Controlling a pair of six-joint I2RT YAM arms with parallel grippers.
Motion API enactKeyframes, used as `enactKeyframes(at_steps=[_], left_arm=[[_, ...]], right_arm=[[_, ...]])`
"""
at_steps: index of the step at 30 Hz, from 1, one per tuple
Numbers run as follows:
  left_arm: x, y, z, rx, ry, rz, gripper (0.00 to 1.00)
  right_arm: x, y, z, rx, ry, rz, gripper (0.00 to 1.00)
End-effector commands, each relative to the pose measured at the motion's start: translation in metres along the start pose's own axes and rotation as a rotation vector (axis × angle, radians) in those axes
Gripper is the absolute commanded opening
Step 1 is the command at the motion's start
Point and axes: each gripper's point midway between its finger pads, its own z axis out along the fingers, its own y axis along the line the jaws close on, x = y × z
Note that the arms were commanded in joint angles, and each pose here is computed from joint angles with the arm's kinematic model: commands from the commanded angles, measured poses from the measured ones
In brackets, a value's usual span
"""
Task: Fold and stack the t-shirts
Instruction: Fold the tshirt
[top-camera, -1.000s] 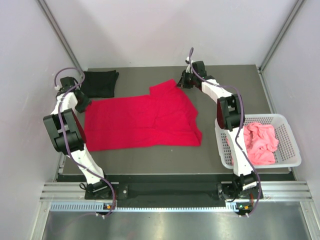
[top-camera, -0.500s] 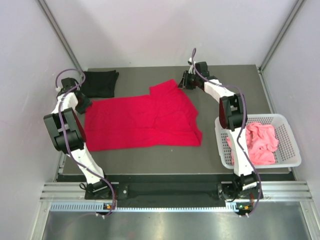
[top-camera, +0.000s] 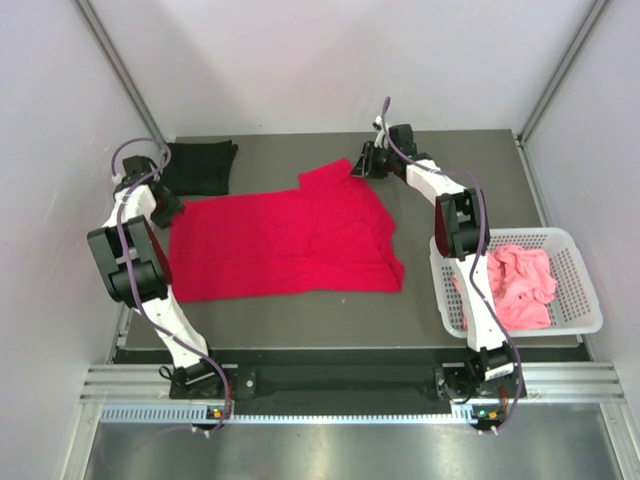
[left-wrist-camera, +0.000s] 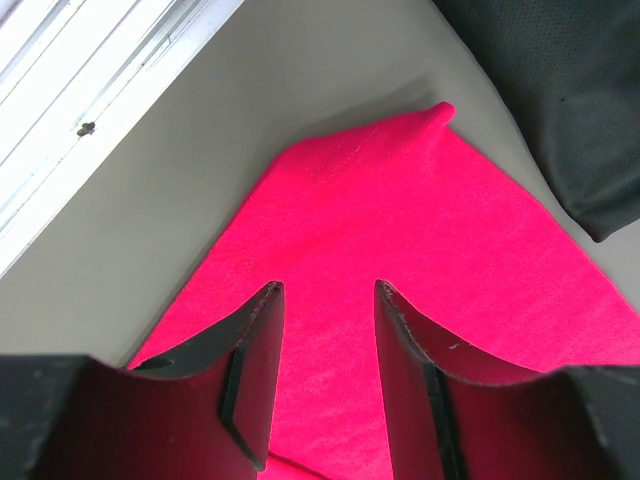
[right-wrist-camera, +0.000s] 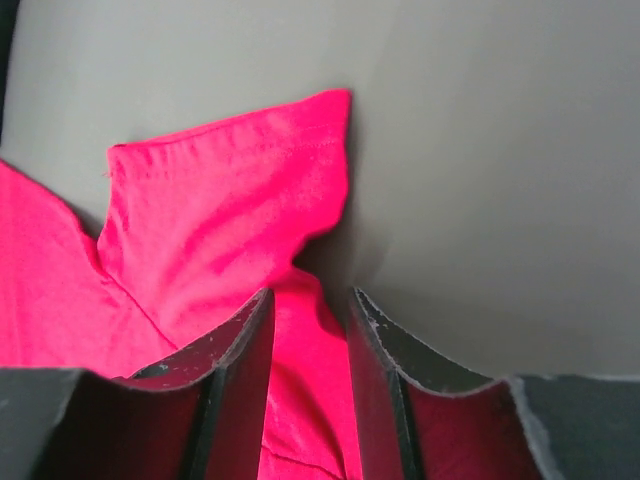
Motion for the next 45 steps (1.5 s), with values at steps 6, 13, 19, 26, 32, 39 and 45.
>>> enactKeyframes(at_steps=[6, 13, 19, 26, 32, 39, 45], left_arm=[[-0.012, -0.005, -0.013, 0.043, -0.058, -0.001, 0.47], [-0.016, -0.009, -0.010, 0.076, -0.062, -0.027, 0.49], [-0.019, -0.012, -0.001, 0.118, -0.072, -0.048, 0.50], [-0.044, -0.008, 0.013, 0.128, -0.163, 0.031, 0.51], [-0.059, -0.020, 0.028, 0.178, -0.194, 0.129, 0.51], [-0.065, -0.028, 0.049, 0.194, -0.165, 0.175, 0.51], [-0.046, -0.051, 0.058, 0.358, -0.075, 0.224, 0.57]], right_arm=[[-0.008, 0.015, 0.010, -0.057, -0.022, -0.037, 0.36], [-0.008, 0.026, 0.010, -0.095, -0.026, -0.027, 0.07], [-0.021, 0.007, -0.001, -0.014, -0.062, 0.000, 0.00], [-0.038, 0.000, -0.014, -0.005, -0.089, 0.000, 0.00], [-0.036, -0.002, -0.013, -0.009, -0.081, -0.010, 0.00], [-0.038, -0.008, -0.017, -0.006, -0.084, 0.002, 0.00], [-0.043, -0.011, -0.021, 0.000, -0.096, 0.005, 0.00]])
